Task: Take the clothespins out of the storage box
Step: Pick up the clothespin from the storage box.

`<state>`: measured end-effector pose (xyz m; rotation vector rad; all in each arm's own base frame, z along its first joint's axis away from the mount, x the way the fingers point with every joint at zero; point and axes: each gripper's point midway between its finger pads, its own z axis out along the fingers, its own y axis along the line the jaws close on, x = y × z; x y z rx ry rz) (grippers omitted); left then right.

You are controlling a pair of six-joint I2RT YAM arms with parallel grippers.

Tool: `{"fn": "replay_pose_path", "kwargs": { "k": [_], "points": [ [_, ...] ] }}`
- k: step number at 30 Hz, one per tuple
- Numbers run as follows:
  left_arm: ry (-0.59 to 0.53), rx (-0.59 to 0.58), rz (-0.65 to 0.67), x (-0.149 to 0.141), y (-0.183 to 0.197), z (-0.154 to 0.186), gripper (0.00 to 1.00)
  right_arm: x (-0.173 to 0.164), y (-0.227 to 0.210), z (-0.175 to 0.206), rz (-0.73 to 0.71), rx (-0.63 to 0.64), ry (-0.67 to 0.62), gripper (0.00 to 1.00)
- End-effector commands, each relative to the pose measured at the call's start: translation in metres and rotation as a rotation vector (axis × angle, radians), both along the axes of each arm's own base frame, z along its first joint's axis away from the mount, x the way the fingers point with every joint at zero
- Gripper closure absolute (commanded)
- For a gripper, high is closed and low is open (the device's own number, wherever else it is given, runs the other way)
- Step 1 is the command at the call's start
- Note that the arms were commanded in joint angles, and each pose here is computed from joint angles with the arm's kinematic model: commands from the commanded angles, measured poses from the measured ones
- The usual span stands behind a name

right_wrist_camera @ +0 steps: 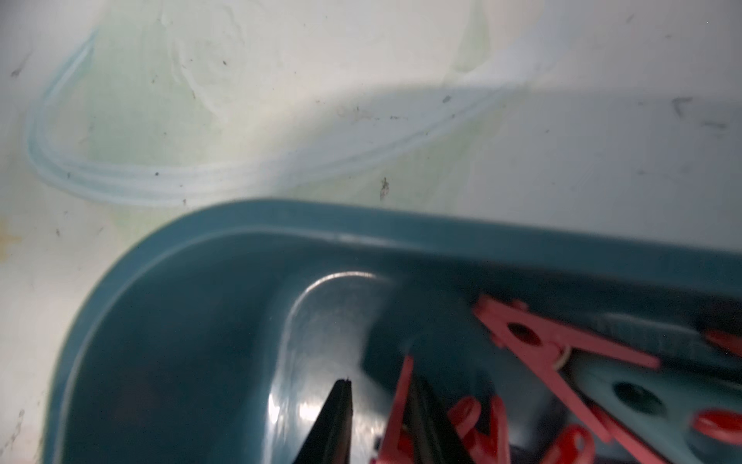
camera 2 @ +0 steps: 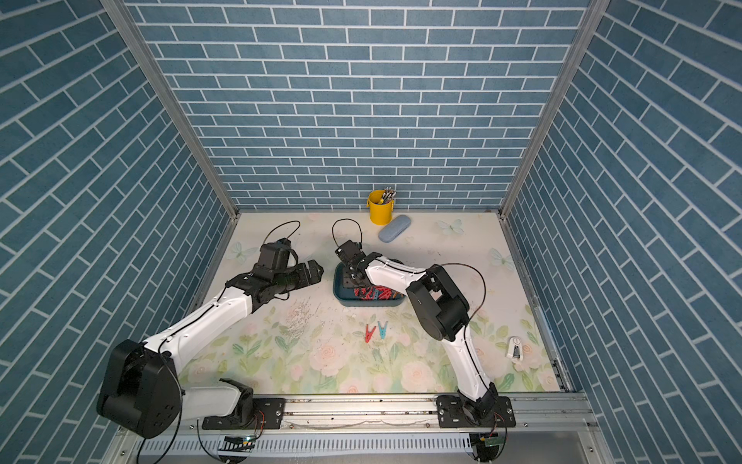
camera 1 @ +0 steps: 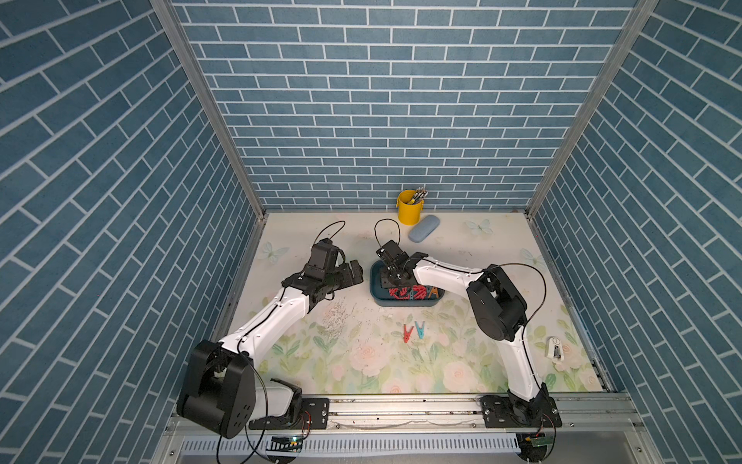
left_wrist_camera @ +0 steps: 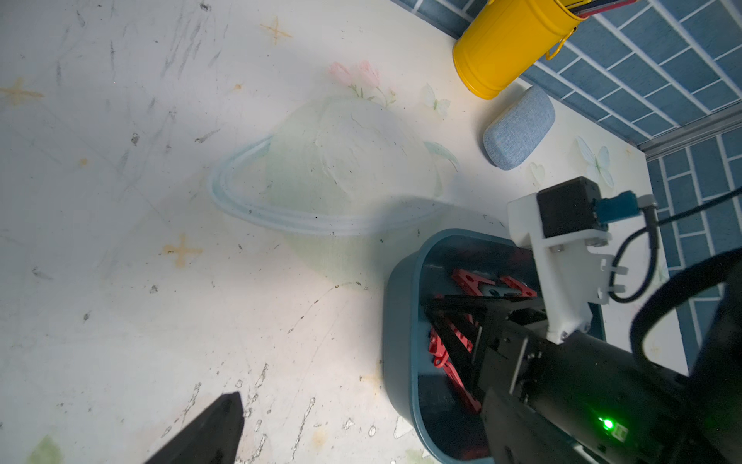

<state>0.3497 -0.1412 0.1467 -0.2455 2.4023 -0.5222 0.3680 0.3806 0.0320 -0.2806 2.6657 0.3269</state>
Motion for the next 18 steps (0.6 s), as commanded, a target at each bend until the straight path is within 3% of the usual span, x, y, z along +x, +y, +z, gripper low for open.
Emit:
{"fn": "replay_pose_path", "kwargs": {
  "k": [1,6,9,14,18],
  "points": [
    [-0.016,0.007,-0.004,-0.001,0.004,0.002,0.01,0.001,-0.003,-0.018,-0.015,-0.025,0.036,0.74],
    [-0.017,0.010,0.000,-0.002,0.005,0.003,0.01,0.002,-0.001,-0.021,-0.014,-0.019,0.043,0.78],
    [-0.017,0.008,0.001,-0.002,0.005,0.004,0.01,0.003,0.001,-0.016,-0.012,-0.010,0.038,0.88],
    [-0.024,-0.005,0.011,-0.001,0.005,0.008,0.00,0.007,0.004,0.007,-0.005,0.025,0.002,0.99],
    [-0.037,-0.035,0.007,-0.001,0.002,0.015,0.00,0.008,0.009,0.036,0.019,0.070,-0.041,1.00]
  ]
}}
